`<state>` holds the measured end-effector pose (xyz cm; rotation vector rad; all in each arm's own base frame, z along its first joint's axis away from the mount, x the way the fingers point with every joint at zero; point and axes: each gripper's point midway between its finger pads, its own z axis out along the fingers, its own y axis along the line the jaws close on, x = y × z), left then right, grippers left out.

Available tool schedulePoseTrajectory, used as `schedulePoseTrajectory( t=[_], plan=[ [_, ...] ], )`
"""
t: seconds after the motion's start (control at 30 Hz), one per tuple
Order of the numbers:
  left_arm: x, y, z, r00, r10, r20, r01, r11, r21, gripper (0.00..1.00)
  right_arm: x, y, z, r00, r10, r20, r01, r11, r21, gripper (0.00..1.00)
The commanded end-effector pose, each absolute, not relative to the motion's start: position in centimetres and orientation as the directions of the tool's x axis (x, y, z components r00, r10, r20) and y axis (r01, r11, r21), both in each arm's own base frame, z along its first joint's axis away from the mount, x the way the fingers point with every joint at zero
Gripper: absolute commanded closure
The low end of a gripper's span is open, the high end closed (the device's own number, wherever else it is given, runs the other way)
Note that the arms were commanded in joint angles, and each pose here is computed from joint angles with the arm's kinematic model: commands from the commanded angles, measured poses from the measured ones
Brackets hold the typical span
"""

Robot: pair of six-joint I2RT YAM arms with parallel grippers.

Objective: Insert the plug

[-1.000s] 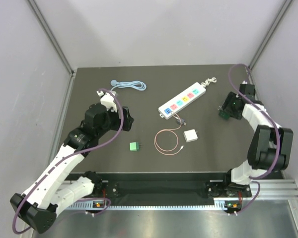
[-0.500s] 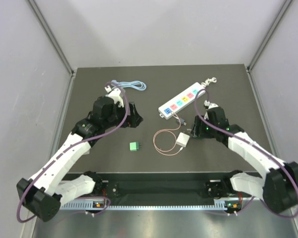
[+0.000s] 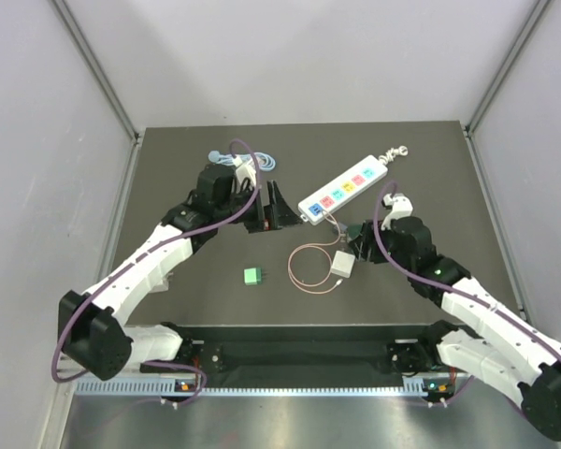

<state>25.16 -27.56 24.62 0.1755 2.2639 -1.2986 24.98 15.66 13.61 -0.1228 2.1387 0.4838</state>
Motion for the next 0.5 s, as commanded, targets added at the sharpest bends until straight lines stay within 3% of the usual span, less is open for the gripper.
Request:
schedulePoseTrajectory(
  t=[0.0, 0.33, 0.47],
  plan=[
    [25.1, -28.8, 25.9, -0.858, -0.135, -0.495, 0.396, 0.44, -0.806, 0.03, 25.9, 18.0, 18.4, -0.45, 0.154, -0.88, -0.375, 0.861, 0.343, 0.61],
    [25.1, -31.1, 26.0, -0.914, -0.104, -0.391, 0.35, 0.284, -0.893, 0.02, 24.1, 21.7, 23.4, -0.336, 0.211, -0.918, -0.545, 0.752, 0.372, 0.62],
    [25.7, -32.1, 24.5, -0.959, -0.113, -0.262, 0.226, 0.256, -0.94, 0.07, 23.8, 22.8, 23.9, -0.33, 0.209, -0.921, -0.586, 0.719, 0.373, 0.62]
  ],
)
